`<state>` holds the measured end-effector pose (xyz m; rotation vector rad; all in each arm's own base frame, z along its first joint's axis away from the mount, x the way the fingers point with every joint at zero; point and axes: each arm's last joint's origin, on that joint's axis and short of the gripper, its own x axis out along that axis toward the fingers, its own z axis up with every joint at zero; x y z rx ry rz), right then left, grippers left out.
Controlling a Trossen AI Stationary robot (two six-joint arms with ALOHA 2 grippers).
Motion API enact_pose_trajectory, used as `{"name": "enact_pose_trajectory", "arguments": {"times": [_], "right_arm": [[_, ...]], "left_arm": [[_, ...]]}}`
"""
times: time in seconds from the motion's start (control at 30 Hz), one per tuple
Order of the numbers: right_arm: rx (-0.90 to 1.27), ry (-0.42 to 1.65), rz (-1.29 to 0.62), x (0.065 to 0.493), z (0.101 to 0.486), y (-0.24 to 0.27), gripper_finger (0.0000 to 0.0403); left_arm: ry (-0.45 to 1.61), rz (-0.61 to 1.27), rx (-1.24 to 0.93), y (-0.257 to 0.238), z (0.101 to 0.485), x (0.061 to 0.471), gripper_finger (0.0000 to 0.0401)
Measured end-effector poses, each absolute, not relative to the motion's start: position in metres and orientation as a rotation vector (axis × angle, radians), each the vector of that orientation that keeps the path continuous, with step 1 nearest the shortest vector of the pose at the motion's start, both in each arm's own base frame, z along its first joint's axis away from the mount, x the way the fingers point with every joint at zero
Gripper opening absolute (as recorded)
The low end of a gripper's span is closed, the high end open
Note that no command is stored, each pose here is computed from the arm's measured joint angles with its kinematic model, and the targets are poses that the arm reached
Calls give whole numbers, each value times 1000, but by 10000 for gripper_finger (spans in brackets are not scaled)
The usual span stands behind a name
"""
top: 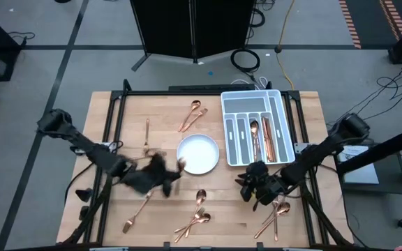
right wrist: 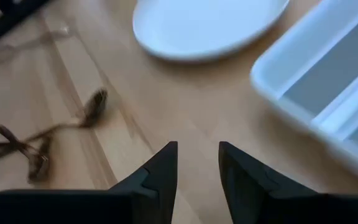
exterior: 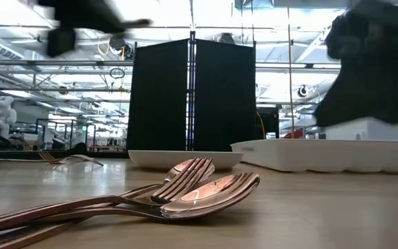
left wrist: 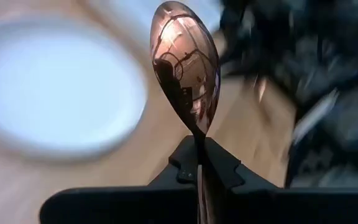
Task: Sort silverware
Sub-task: Put the spoon in the silverware tray
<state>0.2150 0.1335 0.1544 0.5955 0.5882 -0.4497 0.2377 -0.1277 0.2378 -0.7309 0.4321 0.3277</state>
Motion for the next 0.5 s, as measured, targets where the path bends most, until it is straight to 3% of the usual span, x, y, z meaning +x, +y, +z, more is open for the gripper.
{"name": "enact_pose_trajectory", "arguments": {"times": [0.17,0.5], "right_arm": [[537,526,-477,189,188,121,107],[403,490,-568,142,219,88,107]], "left_arm": [[219,269,-827,-82,244,296,2],[211,301,-875,7,245,423,1]]}}
